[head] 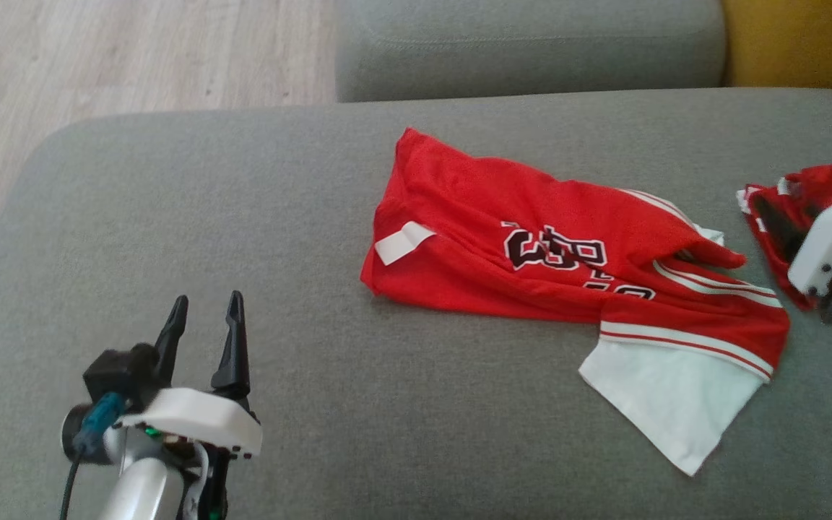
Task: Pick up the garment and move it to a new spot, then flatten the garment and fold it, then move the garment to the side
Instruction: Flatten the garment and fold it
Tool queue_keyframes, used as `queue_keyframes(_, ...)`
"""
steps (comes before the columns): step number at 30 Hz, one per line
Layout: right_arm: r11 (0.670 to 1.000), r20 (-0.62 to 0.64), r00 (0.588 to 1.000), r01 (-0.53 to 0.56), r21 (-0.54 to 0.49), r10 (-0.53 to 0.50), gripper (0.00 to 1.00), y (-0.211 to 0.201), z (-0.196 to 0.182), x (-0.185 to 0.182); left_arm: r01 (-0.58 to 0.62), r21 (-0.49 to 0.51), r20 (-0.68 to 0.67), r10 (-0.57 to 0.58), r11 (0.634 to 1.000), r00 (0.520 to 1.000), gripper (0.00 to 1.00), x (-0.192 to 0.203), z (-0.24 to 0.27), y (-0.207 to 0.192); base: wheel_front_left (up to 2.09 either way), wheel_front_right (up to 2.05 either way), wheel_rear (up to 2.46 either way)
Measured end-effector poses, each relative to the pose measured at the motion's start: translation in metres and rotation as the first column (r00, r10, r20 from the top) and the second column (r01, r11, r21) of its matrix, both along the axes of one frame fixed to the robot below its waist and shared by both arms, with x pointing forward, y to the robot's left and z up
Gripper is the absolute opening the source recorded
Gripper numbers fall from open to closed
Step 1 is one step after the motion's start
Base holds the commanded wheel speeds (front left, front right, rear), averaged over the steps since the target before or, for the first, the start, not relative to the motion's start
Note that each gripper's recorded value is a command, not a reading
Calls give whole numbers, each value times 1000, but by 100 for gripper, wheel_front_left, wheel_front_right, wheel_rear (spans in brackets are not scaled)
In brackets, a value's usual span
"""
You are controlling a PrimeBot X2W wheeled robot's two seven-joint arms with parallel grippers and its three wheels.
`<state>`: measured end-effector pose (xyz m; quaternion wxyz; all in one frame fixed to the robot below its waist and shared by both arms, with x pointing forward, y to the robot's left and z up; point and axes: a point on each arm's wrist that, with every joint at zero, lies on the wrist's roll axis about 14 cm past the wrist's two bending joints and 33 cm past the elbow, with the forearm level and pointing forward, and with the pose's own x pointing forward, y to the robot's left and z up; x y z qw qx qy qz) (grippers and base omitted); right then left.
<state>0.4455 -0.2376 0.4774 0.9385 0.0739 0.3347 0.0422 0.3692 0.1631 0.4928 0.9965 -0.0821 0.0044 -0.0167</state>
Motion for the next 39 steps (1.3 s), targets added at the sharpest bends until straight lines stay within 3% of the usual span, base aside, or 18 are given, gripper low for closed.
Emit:
queue_keyframes(2,999,179,984,-15,29,9,100,10,34,7,7,-1,8,-7,1000,1000,100,1,4,-3,0,0,0)
queue_keyframes(5,998,416,909,-37,55,11,100,26,71,1,18,-3,19,-18,1000,1000,100,-1,7,-8,0,0,0)
queue_keyframes(9,997,580,815,-51,50,13,100,38,80,-24,11,-14,28,-10,1000,1000,100,-4,9,-8,0,0,0)
queue_keyframes(15,999,664,747,-47,16,25,100,54,53,-59,4,-32,30,-3,999,1000,100,-6,8,-10,0,0,0)
queue_keyframes(25,1000,698,716,-12,19,-4,100,55,43,-75,28,-42,19,-27,999,999,100,-6,2,-16,0,0,0)
queue_keyframes(30,1000,705,709,4,19,-16,100,49,45,-75,118,-25,-63,-119,993,991,100,6,-7,-31,0,0,0)
queue_keyframes(36,999,726,685,35,37,-51,100,42,54,-64,351,41,-253,-330,935,909,100,67,7,-62,0,0,0)
queue_keyframes(39,997,726,684,55,52,-76,100,39,54,-61,446,46,-347,-405,894,846,100,98,19,-78,0,0,0)
